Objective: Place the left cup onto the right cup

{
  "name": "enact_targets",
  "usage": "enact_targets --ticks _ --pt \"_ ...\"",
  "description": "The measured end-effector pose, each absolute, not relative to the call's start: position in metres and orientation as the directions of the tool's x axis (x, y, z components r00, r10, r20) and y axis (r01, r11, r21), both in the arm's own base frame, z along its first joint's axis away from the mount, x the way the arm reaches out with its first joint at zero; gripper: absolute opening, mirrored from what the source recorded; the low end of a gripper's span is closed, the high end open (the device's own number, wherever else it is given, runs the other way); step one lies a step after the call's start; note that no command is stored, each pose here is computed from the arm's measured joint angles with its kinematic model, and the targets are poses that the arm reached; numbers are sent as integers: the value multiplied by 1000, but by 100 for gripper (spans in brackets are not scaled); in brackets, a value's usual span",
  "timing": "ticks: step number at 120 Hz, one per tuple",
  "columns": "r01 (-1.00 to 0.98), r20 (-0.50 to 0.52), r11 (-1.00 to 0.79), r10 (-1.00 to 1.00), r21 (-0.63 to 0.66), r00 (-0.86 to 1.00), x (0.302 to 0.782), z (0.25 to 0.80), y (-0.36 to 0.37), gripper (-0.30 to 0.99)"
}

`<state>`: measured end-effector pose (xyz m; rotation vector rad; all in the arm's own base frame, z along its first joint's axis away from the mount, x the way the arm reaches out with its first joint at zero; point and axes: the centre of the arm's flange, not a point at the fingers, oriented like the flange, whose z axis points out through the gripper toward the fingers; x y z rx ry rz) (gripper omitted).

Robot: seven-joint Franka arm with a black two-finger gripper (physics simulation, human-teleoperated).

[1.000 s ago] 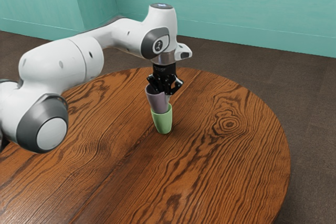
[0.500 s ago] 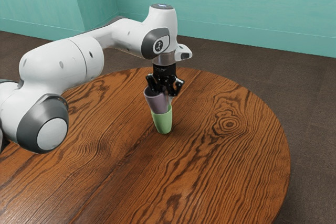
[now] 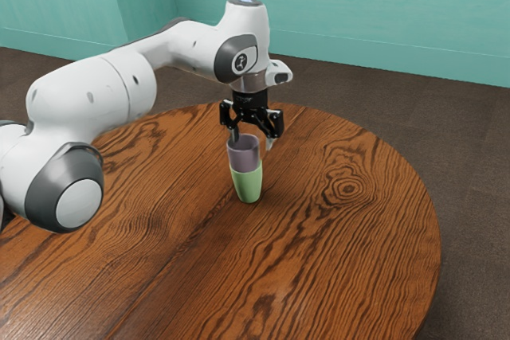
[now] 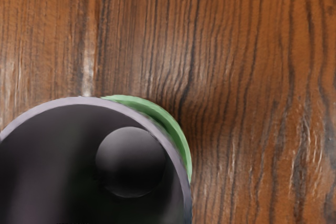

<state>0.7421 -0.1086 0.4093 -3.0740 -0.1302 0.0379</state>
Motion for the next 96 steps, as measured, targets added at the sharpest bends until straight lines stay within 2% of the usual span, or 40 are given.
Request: enact_targets --ticks 19,41,74,96 --pt "83 -18 -995 84 -63 996 740 420 -109 65" --pt "76 28 -997 75 -30 997 717 487 -105 67" --pt "9 -46 -1000 8 19 999 616 529 -113 67" --pt "-100 -48 -995 -101 25 994 558 552 -144 67"
